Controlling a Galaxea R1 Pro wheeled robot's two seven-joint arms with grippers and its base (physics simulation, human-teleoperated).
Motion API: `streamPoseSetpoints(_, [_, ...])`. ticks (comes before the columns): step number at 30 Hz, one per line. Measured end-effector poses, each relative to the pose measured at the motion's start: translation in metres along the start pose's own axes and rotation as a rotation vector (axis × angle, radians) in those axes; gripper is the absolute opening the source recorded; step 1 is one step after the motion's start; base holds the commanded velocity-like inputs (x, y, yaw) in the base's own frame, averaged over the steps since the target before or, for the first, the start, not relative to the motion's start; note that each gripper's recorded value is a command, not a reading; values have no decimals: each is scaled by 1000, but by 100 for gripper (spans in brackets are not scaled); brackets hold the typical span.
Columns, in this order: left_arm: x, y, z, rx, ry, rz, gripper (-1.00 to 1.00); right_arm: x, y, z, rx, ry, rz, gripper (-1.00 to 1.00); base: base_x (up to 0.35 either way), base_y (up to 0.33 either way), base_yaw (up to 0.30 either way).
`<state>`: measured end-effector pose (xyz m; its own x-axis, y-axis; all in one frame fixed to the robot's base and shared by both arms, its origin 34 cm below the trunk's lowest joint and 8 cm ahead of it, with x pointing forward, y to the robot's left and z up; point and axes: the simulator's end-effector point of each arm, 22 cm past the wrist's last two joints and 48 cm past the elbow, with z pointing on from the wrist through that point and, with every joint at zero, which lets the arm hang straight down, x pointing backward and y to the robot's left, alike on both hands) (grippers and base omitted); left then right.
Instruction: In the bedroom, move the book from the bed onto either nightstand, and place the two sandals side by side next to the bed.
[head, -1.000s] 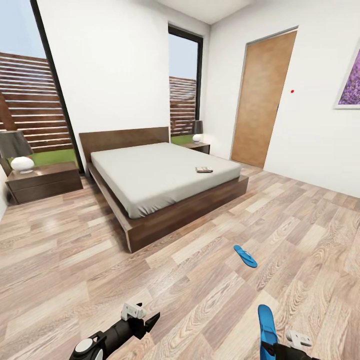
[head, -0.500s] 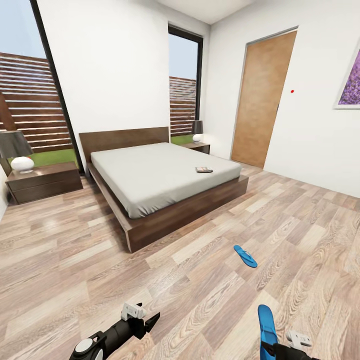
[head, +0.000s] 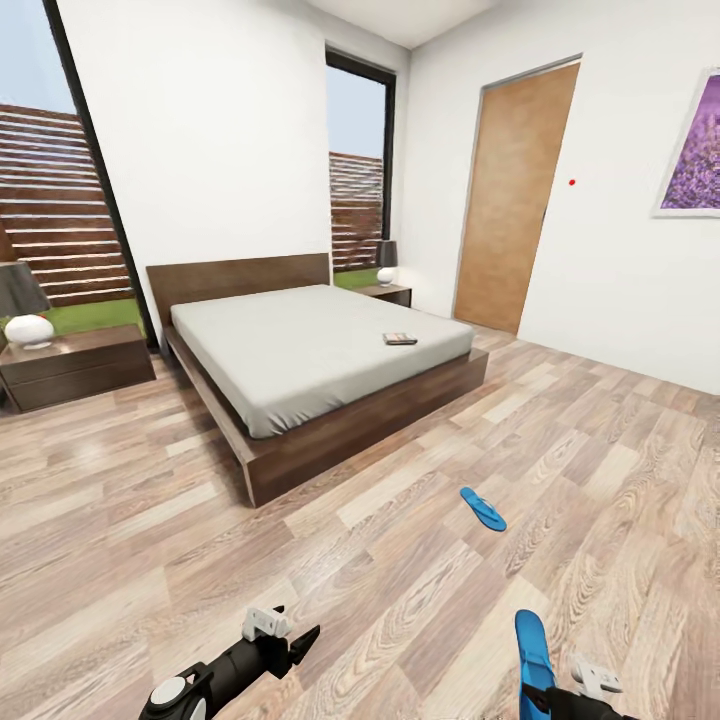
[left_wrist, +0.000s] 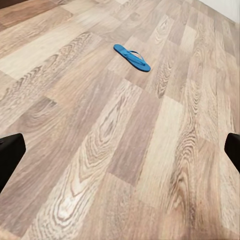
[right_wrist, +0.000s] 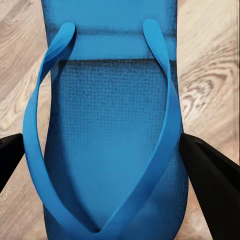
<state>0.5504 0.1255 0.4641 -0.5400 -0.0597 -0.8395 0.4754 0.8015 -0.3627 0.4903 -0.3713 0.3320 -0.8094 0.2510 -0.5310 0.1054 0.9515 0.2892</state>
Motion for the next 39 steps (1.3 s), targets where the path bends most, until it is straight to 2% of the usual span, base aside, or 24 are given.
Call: streamPoseSetpoints(39, [-5,-2,0,0,-12,5,100,-4,2,-2,-4,-10,-1,-100,0,0,-275])
